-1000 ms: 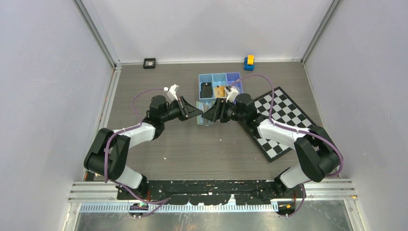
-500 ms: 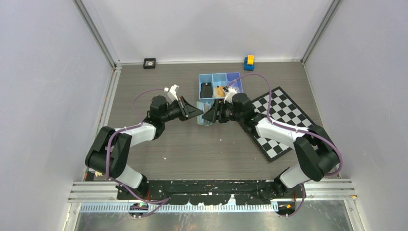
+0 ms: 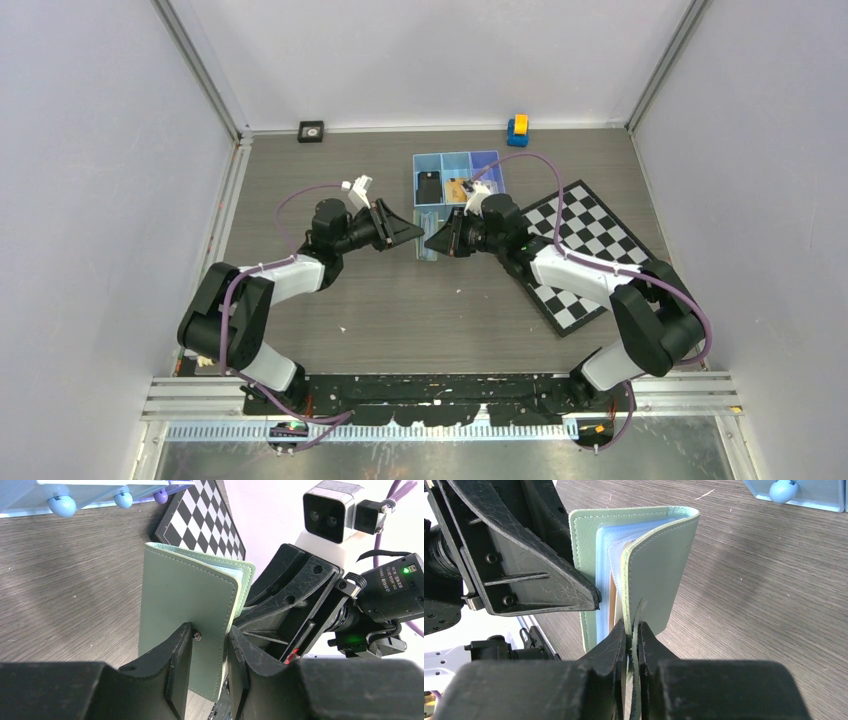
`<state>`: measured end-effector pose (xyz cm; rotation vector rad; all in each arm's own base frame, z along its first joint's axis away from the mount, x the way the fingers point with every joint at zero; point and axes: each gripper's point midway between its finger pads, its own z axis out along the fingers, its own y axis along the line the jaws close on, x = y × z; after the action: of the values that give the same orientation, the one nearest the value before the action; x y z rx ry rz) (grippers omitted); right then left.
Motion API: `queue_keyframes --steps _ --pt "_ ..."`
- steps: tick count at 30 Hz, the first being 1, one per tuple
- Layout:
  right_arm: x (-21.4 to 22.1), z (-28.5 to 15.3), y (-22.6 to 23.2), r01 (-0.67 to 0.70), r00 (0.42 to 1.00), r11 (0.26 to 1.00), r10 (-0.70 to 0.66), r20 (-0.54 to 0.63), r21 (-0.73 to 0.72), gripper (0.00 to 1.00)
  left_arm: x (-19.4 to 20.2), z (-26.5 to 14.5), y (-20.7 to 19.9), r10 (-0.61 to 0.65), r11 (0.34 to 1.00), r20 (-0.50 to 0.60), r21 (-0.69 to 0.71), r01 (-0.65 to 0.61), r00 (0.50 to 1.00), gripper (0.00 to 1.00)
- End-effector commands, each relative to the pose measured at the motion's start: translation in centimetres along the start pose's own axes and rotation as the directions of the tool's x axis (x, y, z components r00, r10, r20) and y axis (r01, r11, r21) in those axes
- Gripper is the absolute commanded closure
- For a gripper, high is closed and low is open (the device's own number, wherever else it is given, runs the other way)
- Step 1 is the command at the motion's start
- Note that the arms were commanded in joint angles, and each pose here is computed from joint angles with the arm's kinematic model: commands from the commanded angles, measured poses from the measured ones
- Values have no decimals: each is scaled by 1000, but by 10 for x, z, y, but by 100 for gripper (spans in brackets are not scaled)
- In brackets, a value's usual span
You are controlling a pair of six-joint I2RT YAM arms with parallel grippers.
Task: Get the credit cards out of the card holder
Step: Remove the credit card from the card holder.
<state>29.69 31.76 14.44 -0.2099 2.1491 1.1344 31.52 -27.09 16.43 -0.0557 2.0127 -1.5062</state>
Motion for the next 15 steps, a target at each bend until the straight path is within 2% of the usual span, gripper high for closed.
queue_keyframes --steps 1,5,8,10,15 --pt "-19 0 17 27 998 998 -23 61 -65 95 -3 0 -16 39 998 2 50 -39 999 68" --pt "-21 -2 17 19 997 997 -14 70 -76 100 -3 0 -8 45 999 -1 6 -45 999 64" --pt "-23 -3 17 12 997 996 -5 76 -83 100 -4 -2 -4 58 998 8 -31 -58 998 49" --pt "-24 -4 17 4 997 996 2 77 -87 100 -4 -4 0 63 996 7 -60 -63 998 43" --pt "-25 -5 18 -3 997 995 12 79 -102 100 -4 -2 4 63 995 -3 -77 -63 998 43"
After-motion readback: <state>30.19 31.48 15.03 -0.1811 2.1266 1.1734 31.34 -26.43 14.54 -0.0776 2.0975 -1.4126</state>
